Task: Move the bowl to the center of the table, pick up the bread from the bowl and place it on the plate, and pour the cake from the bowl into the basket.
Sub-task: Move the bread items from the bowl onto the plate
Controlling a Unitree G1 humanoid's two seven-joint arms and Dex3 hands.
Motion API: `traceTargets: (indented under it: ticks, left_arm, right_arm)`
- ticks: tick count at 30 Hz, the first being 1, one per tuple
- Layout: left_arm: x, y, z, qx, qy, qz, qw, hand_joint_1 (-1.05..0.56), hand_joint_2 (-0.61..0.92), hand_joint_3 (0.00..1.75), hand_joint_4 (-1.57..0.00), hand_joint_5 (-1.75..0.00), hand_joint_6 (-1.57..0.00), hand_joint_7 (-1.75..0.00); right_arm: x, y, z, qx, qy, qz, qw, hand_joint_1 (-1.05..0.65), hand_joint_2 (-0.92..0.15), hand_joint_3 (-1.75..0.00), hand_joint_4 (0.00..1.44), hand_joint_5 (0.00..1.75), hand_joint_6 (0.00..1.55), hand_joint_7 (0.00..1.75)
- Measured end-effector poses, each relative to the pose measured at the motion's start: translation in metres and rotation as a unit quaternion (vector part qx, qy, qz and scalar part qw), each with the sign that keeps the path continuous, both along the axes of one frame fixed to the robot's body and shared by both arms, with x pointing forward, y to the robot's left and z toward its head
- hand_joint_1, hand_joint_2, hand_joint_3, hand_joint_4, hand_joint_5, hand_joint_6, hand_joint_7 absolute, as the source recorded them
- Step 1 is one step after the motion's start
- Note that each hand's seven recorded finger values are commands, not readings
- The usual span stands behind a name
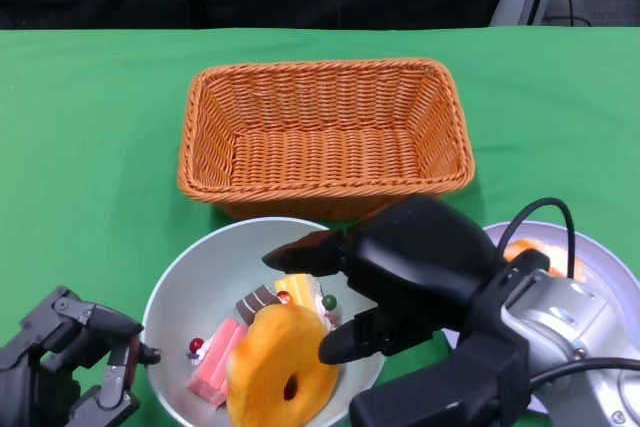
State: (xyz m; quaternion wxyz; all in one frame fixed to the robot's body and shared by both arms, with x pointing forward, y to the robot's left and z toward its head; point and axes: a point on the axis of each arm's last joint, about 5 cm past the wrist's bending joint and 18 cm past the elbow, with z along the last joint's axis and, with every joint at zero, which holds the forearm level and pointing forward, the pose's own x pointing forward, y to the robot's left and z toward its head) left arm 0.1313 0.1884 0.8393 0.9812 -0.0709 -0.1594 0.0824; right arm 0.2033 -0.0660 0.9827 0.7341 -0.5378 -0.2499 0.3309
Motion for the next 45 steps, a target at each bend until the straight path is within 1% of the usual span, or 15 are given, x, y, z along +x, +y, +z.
traceTargets:
  ticks: [6,13,17,21,24,29,35,38,43,45]
  left_arm:
    - [-0.001,-0.002,0.000,0.003,-0.003,0.002,1.000,-0.02,0.67,0.90,-0.77,-1.45,-0.77,-1.23]
    - [0.000,-0.004,0.001,-0.001,-0.008,0.003,1.000,-0.05,0.70,0.84,-0.76,-1.46,-0.76,-1.22]
    - [0.000,-0.005,0.002,-0.003,-0.010,0.003,1.000,-0.03,0.69,0.87,-0.76,-1.46,-0.76,-1.22]
    - [0.000,-0.005,0.002,-0.005,-0.012,0.004,1.000,-0.05,0.68,0.87,-0.76,-1.45,-0.76,-1.22]
    - [0.001,-0.005,0.002,-0.012,-0.015,0.004,1.000,-0.04,0.68,0.87,-0.78,-1.44,-0.77,-1.21]
    - [0.001,-0.006,0.004,-0.020,-0.023,0.005,1.000,-0.04,0.66,0.90,-0.76,-1.44,-0.78,-1.17]
    - [0.002,-0.008,0.006,-0.023,-0.030,-0.002,0.999,-0.04,0.66,0.87,-0.78,-1.43,-0.79,-1.16]
    - [0.002,-0.008,0.008,-0.017,-0.034,-0.003,0.999,-0.05,0.65,0.91,-0.77,-1.44,-0.79,-1.17]
    - [-0.001,-0.008,0.007,-0.017,-0.033,-0.002,0.999,-0.05,0.65,0.91,-0.78,-1.45,-0.79,-1.18]
    - [-0.001,-0.008,0.007,-0.017,-0.033,-0.003,0.999,-0.05,0.63,0.95,-0.78,-1.46,-0.79,-1.19]
  right_arm:
    - [0.004,0.007,-0.012,-0.017,0.026,-0.008,0.999,-0.87,-0.92,-0.18,0.72,0.01,0.50,0.00]
    - [0.006,0.014,-0.019,-0.023,0.035,-0.011,0.999,-0.88,-0.92,-0.19,0.72,0.01,0.48,0.00]
    - [0.005,0.018,-0.024,-0.041,0.038,-0.009,0.998,-0.88,-0.92,-0.20,0.70,0.00,0.46,0.00]
    - [0.005,0.019,-0.027,-0.049,0.040,-0.009,0.998,-0.87,-0.92,-0.20,0.70,0.01,0.46,0.00]
    - [0.005,0.021,-0.030,-0.057,0.043,-0.006,0.997,-0.87,-0.92,-0.20,0.68,0.00,0.45,0.00]
    - [0.002,0.025,-0.031,-0.069,0.035,0.000,0.997,-0.88,-0.92,-0.20,0.70,0.01,0.45,0.00]
    - [-0.001,0.032,-0.035,-0.075,0.026,0.006,0.997,-0.86,-0.92,-0.18,0.72,0.02,0.47,0.01]
    - [-0.003,0.038,-0.040,-0.072,0.014,0.001,0.997,-0.86,-0.92,-0.17,0.73,0.02,0.46,0.00]
    - [-0.007,0.047,-0.047,-0.075,-0.004,-0.002,0.997,-0.84,-0.92,-0.16,0.70,0.00,0.46,0.00]
    - [-0.009,0.051,-0.049,-0.078,-0.019,-0.003,0.997,-0.85,-0.92,-0.21,0.74,0.02,0.46,0.00]
